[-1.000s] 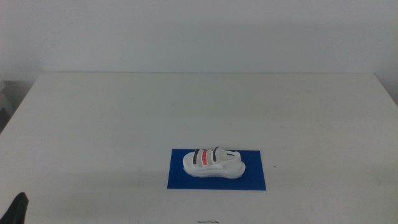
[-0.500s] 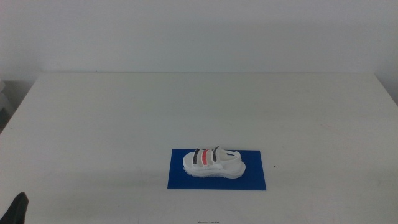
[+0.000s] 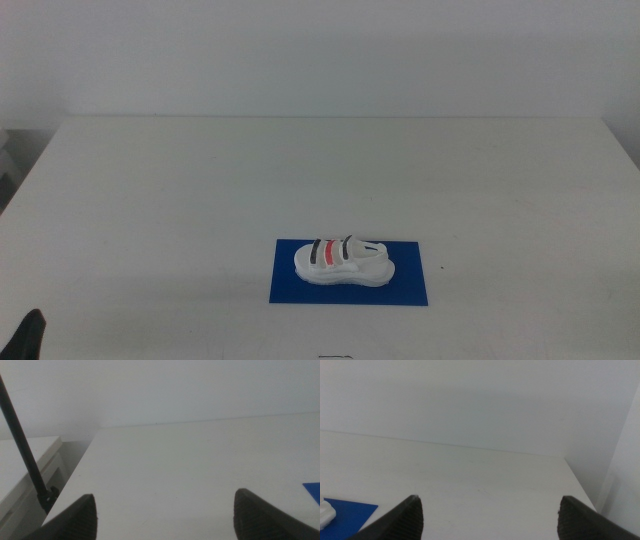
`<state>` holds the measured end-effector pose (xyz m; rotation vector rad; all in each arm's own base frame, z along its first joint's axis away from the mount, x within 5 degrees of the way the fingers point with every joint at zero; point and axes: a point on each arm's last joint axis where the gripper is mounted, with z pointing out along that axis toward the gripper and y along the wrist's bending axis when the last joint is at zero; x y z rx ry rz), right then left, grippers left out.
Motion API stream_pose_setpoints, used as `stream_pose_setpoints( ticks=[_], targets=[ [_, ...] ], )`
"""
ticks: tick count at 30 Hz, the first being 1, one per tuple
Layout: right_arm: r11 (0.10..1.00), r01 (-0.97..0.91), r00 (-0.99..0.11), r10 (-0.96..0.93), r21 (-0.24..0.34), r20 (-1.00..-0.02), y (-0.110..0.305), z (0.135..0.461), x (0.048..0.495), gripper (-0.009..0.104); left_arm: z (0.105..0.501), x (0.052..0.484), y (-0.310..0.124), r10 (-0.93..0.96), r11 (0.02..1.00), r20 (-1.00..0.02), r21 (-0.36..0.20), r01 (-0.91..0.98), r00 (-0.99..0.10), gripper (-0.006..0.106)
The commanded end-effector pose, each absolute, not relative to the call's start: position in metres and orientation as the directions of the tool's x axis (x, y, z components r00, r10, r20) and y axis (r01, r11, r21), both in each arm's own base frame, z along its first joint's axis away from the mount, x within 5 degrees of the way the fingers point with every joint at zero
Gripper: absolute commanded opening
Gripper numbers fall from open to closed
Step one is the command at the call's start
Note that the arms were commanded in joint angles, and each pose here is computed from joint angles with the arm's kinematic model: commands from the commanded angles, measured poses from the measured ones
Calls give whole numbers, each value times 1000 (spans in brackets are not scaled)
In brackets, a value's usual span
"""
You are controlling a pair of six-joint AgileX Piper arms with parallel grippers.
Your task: Use one arm to grab the shoe from the table and place it on the mat.
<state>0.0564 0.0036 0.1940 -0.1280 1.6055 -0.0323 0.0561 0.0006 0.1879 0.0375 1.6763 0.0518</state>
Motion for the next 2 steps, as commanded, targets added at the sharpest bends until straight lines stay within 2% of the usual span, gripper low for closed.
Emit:
stream_pose_setpoints(
  ticks=[1, 2],
  targets=[
    [993, -41, 76, -105, -108, -992, 3, 208, 54, 91, 197, 55, 1, 33, 999, -999, 34, -11, -4, 94],
    [993, -41, 76, -105, -108, -992, 3, 208, 54, 91, 197, 55, 1, 33, 999, -999, 34, -11, -4, 94]
  ],
)
